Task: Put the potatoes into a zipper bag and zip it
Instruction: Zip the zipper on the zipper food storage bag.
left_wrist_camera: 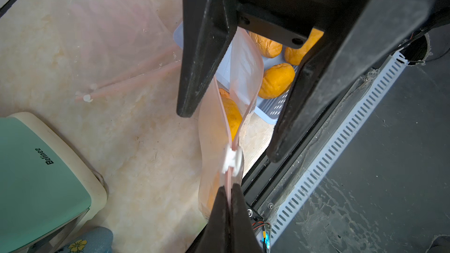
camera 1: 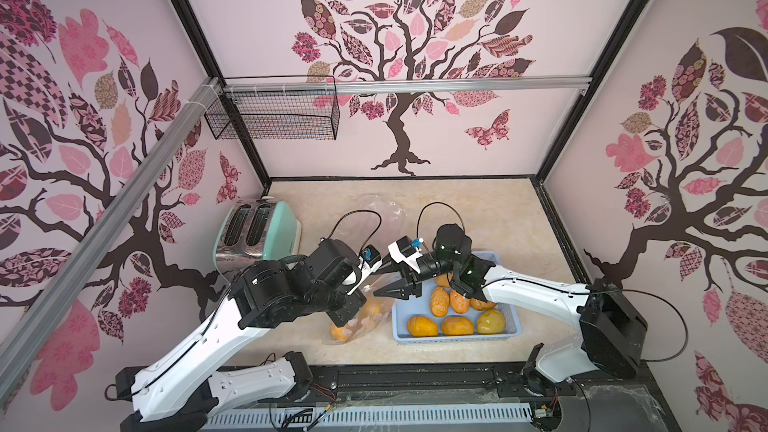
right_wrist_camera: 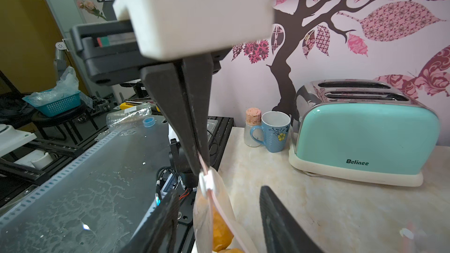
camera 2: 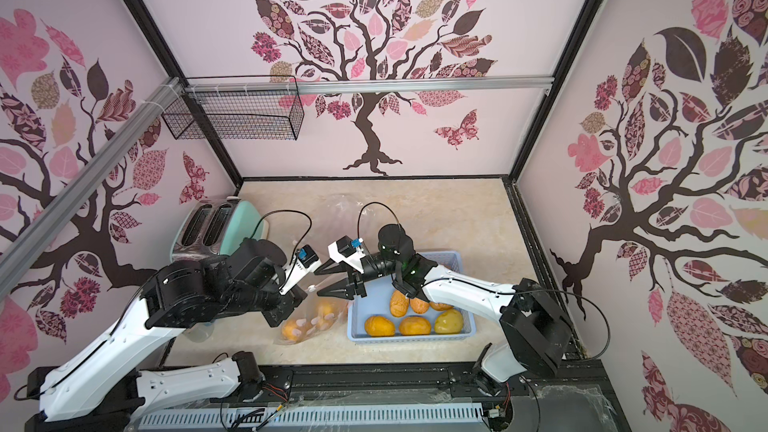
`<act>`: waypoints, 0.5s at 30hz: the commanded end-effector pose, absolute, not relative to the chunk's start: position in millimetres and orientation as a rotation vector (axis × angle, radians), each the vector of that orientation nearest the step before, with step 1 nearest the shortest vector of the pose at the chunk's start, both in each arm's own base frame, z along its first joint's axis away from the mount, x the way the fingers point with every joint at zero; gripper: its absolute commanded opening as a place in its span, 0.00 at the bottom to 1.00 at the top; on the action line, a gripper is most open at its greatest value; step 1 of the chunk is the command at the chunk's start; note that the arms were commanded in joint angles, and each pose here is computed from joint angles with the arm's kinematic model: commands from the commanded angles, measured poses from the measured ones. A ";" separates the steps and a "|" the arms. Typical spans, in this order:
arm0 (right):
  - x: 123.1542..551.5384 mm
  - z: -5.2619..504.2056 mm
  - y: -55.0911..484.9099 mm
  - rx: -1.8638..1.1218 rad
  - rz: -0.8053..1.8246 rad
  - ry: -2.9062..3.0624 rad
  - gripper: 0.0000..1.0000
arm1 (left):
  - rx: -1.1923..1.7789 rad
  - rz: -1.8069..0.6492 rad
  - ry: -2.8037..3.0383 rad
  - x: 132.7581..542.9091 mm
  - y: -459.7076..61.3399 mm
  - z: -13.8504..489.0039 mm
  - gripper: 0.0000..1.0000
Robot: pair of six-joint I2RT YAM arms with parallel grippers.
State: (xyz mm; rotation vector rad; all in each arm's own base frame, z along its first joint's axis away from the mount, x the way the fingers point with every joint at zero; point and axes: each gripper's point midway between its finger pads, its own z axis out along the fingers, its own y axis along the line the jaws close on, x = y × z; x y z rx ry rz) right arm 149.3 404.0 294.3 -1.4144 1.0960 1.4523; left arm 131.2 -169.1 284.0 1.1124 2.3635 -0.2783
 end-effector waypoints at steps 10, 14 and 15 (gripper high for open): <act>137.4 299.2 414.6 -1.470 1.527 1.020 0.37 | 1.137 -0.279 2.357 134.0 -175.5 274.1 0.00; 133.2 297.6 416.6 -1.485 1.542 1.017 0.28 | 1.141 -0.259 2.358 135.0 -173.6 272.5 0.00; 133.4 297.1 416.8 -1.487 1.540 1.017 0.27 | 1.141 -0.258 2.358 135.4 -173.9 272.5 0.00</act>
